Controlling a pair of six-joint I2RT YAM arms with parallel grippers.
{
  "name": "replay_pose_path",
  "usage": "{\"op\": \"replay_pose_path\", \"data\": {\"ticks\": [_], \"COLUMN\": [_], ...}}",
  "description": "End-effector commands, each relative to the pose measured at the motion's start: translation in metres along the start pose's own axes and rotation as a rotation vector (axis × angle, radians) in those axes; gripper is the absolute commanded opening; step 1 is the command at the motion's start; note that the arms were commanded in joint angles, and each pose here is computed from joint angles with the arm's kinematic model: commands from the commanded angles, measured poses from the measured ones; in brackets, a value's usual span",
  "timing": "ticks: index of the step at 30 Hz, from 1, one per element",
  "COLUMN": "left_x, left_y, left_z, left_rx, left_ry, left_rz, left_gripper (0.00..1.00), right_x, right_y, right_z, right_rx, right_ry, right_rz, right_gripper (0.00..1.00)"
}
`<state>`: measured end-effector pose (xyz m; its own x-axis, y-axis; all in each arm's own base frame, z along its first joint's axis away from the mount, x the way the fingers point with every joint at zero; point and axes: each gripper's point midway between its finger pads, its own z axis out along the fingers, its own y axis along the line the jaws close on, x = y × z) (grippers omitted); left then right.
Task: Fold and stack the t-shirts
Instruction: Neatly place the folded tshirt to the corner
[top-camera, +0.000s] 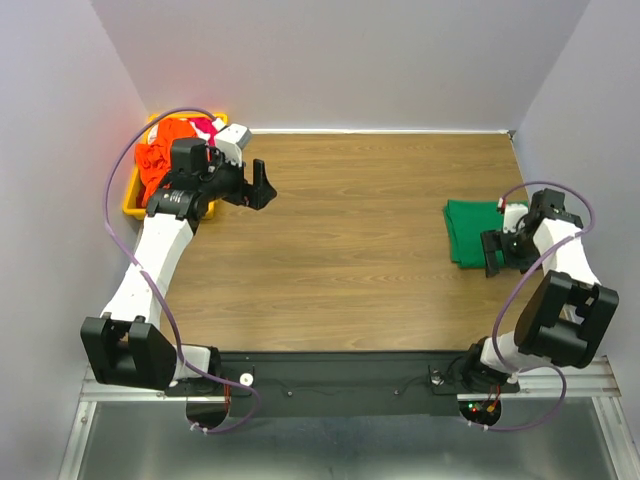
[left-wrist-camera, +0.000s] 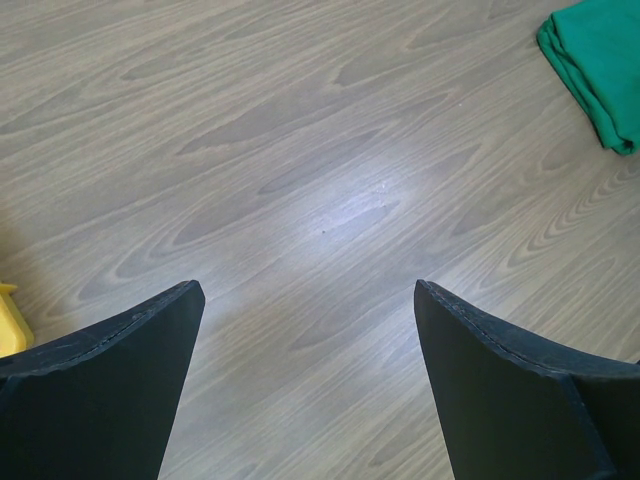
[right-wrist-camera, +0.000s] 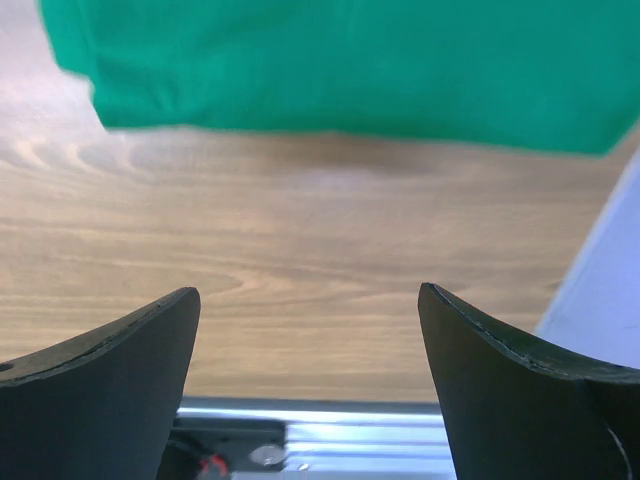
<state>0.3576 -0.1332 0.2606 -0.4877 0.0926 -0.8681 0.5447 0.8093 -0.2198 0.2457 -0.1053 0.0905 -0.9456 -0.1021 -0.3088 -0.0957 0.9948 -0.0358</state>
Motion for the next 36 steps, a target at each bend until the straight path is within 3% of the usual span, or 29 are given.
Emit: {"op": "replay_pose_path", "data": {"ticks": [1,6,15,36], "left_x": [-0.03,-0.024,-0.018,-0.001], "left_y": [-0.011,-0.008,-0.002,0.008], "left_z": [-0.017,-0.016,-0.007,0.012], "left_rx": [0.011,0.001,-0.003,-0.003], "left_ry": [-0.082,-0.08,-0.059,-0.012], "left_rz": [0.062,0.061,0.056,0.028], "left_gripper": [0.99,0.99,0.99,0.99], "right_x": [0.005,0.021,0.001,-0.121], "right_y": [-0.005,-0.005,-0.012,-0.052], "right_z": [0.012,0.047,0.09,0.159], "right_rx": [0.049,0.043,0.013,-0.038], "right_ry": [0.005,0.067,0.076,-0.062], "right_rz": [0.058,0.086,0.181,0.266], "right_gripper": [0.96,0.96,0.96,0.96]}}
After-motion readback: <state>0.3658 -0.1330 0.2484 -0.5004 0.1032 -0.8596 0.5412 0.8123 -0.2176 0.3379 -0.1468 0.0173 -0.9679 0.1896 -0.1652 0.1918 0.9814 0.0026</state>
